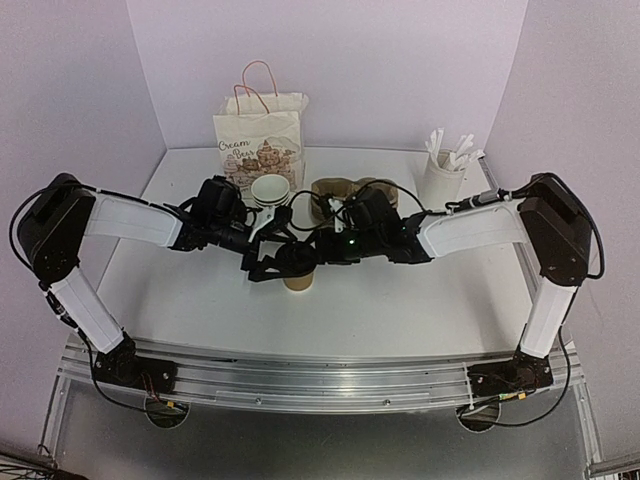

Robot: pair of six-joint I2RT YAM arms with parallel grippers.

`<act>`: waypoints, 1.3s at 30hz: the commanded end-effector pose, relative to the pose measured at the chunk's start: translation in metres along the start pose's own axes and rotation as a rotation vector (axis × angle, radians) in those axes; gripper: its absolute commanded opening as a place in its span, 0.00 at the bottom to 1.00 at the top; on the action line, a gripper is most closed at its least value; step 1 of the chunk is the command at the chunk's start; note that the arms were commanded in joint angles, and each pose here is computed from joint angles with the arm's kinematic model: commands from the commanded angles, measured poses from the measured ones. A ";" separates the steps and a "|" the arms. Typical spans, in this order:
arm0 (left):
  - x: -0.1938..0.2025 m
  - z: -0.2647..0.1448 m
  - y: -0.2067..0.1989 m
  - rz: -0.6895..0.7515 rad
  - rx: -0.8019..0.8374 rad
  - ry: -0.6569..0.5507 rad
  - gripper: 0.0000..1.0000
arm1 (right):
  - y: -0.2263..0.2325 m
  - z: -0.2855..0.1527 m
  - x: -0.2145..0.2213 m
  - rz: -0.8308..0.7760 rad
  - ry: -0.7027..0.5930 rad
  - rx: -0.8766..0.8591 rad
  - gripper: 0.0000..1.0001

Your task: Pack the takeout coffee

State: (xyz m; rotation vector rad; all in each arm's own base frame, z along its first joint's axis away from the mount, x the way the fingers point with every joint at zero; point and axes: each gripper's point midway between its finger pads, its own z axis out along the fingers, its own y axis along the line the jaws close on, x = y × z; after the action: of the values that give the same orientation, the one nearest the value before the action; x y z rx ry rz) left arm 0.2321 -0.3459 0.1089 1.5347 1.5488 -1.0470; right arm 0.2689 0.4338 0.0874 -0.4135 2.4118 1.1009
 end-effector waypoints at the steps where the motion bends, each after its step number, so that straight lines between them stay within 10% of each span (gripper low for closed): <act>1: -0.025 -0.015 0.002 0.008 -0.034 -0.013 0.96 | 0.008 0.001 -0.007 -0.049 0.022 0.012 0.55; 19: -0.072 -0.067 0.024 0.023 -0.158 -0.054 0.95 | 0.031 -0.031 -0.057 -0.091 -0.052 0.007 0.71; 25: -0.107 -0.089 0.032 -0.002 -0.212 -0.084 0.94 | 0.038 -0.055 -0.086 -0.088 -0.122 -0.004 0.95; 39: -0.172 -0.237 0.141 0.129 -0.617 -0.125 1.00 | 0.051 -0.105 -0.169 -0.259 -0.358 0.054 0.94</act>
State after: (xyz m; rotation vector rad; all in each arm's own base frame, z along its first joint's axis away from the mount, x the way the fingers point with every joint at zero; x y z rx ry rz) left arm 0.3577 -0.2471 0.3205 1.1481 1.5375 -0.6626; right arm 0.3532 0.4014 0.2301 -0.4136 2.1184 0.9535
